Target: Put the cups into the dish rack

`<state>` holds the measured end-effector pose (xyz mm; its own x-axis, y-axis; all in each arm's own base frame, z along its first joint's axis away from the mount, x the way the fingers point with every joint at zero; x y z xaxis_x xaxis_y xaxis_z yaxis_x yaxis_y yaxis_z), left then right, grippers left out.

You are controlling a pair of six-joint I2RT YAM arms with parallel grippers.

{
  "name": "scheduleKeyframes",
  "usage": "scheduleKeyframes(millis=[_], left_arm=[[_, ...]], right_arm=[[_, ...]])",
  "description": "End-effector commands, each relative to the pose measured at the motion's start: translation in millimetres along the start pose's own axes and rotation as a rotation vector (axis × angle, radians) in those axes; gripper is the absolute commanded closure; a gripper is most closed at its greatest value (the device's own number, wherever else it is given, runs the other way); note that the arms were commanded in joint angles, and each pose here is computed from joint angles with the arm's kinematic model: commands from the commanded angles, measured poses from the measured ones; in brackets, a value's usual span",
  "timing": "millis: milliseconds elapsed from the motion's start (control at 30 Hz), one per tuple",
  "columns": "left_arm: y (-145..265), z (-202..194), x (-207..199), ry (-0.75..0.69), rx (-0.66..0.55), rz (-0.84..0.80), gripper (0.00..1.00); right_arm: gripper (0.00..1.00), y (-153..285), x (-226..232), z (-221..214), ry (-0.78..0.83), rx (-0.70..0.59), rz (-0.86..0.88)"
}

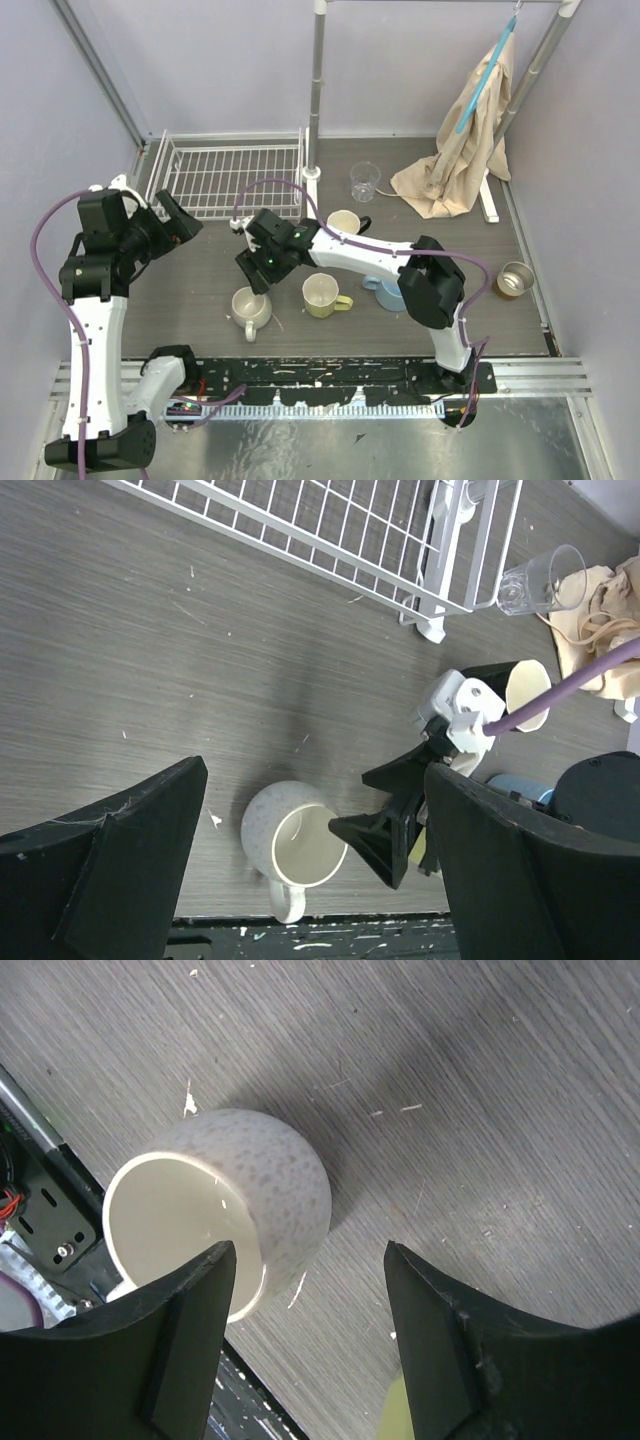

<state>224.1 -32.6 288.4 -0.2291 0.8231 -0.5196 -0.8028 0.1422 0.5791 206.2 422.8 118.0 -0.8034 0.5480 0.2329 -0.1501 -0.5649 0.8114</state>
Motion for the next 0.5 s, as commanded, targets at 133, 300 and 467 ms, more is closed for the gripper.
scheduleKeyframes(millis=[133, 300, 467], left_arm=[[4.7, -5.2, 0.3, 0.029, 0.024, 0.012, 0.02], [4.4, -2.8, -0.1, 0.038, 0.037, 0.029, 0.02], [4.5, -4.5, -2.1, 0.048, 0.065, 0.027, 0.02]], right_arm=[[0.34, -19.5, 3.9, 5.3, -0.02, -0.019, 0.03], [0.36, -30.4, 2.2, -2.9, -0.026, -0.003, 0.022], [0.55, -40.8, 1.2, -7.7, -0.029, 0.003, 0.023]])
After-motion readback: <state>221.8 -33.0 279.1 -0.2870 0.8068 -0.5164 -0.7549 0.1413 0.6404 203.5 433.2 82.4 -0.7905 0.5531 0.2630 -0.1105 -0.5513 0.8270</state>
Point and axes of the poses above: each gripper's point midway between its finger pads, its own y axis back along the fingers, its own x axis along the line the jaws close on, z = x × y, the point moved 2 cm from there along y, back along the fingers, and after that the axes turned 5 degrees about y, right-handed, at the moved point
